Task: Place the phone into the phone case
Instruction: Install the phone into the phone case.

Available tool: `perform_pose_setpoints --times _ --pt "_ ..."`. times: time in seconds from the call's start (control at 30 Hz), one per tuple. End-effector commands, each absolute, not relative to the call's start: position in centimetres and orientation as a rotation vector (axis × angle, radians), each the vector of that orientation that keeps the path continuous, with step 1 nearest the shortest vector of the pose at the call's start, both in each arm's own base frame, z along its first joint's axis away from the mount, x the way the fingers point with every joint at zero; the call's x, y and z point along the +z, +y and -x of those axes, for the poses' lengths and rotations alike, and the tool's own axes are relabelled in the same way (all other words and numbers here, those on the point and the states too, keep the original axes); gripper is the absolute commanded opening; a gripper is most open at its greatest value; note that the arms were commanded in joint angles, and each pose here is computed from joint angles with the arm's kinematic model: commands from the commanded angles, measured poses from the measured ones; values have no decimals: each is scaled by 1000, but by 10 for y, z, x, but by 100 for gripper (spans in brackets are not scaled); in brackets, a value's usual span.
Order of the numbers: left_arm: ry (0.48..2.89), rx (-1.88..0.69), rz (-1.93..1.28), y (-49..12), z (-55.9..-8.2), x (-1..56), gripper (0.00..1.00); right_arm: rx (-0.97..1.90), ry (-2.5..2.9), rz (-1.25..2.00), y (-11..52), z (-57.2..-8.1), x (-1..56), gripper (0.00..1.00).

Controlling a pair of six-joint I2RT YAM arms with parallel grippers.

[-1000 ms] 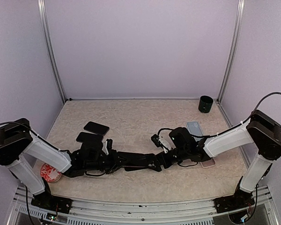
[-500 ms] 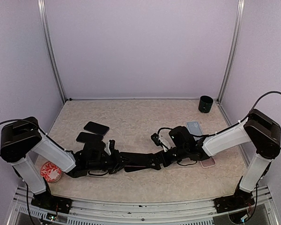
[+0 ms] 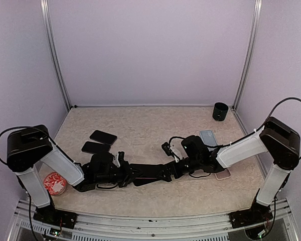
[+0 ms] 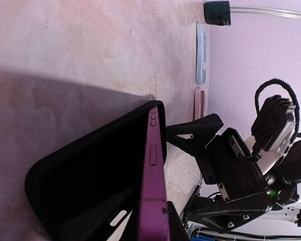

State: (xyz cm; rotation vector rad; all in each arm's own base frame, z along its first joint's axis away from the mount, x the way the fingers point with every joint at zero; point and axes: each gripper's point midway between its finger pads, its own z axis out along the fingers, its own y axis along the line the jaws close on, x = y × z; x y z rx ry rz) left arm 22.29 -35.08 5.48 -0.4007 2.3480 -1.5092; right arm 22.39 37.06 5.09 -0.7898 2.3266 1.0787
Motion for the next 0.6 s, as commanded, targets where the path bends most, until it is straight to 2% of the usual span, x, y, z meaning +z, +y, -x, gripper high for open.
perform_pose_setpoints --times 0.0,0.57 --pt "2371 -1516 409 -357 -219 46 0 1170 2336 826 376 -208 45 98" --pt "2375 -1556 415 -371 -216 37 0 1224 2325 834 379 -200 46 98"
